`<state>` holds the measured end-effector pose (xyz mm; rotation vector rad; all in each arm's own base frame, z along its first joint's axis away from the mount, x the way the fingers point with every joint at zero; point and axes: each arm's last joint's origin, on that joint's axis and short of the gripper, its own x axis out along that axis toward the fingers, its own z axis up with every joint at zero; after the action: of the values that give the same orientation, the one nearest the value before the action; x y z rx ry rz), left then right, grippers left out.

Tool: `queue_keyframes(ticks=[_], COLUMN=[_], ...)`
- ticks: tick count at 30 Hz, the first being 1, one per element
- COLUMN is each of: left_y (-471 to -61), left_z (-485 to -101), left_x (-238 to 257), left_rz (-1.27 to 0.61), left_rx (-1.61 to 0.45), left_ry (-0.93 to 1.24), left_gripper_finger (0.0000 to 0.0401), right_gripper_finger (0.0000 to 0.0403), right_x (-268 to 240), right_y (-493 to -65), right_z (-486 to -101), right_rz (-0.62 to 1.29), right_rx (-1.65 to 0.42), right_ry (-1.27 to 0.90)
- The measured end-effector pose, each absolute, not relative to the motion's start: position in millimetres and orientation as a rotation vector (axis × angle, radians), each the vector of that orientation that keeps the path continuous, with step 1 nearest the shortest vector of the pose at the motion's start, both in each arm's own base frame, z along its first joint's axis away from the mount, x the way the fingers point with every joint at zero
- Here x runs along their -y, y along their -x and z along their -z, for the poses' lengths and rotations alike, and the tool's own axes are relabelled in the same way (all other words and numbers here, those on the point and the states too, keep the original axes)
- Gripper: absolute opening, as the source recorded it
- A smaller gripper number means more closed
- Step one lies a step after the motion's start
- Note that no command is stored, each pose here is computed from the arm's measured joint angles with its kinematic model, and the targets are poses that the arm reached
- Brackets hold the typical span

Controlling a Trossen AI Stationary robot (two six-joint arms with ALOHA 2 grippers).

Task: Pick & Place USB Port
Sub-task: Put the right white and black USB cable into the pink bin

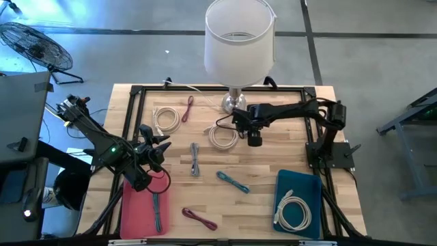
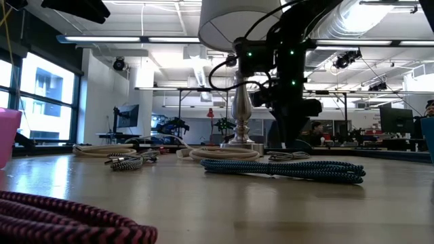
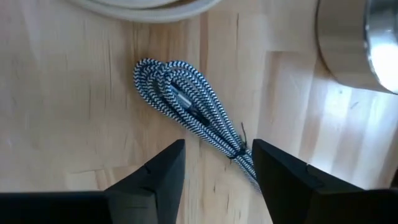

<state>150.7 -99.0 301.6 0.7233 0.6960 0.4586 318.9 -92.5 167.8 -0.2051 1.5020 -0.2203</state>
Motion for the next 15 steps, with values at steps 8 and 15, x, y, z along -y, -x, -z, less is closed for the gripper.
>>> queue_keyframes(ticks=[8, 15], left_y=[-150.7, -150.7], left_z=[-301.5, -301.5], left_x=[99.0, 99.0], left_rz=[-0.458, -0.456], left_rx=[-0.697, -0.698], left_ry=[-0.723, -0.722], left_gripper_finger=[0.0124, 0.0124], right_gripper_finger=[0.0182, 0.0182], right_x=[91.7, 96.2], right_y=[-318.9, -320.4], right_z=[-166.3, -157.9], right_rz=[0.158, 0.147], right_rx=[-1.494, -1.507], right_ry=[0.148, 0.121])
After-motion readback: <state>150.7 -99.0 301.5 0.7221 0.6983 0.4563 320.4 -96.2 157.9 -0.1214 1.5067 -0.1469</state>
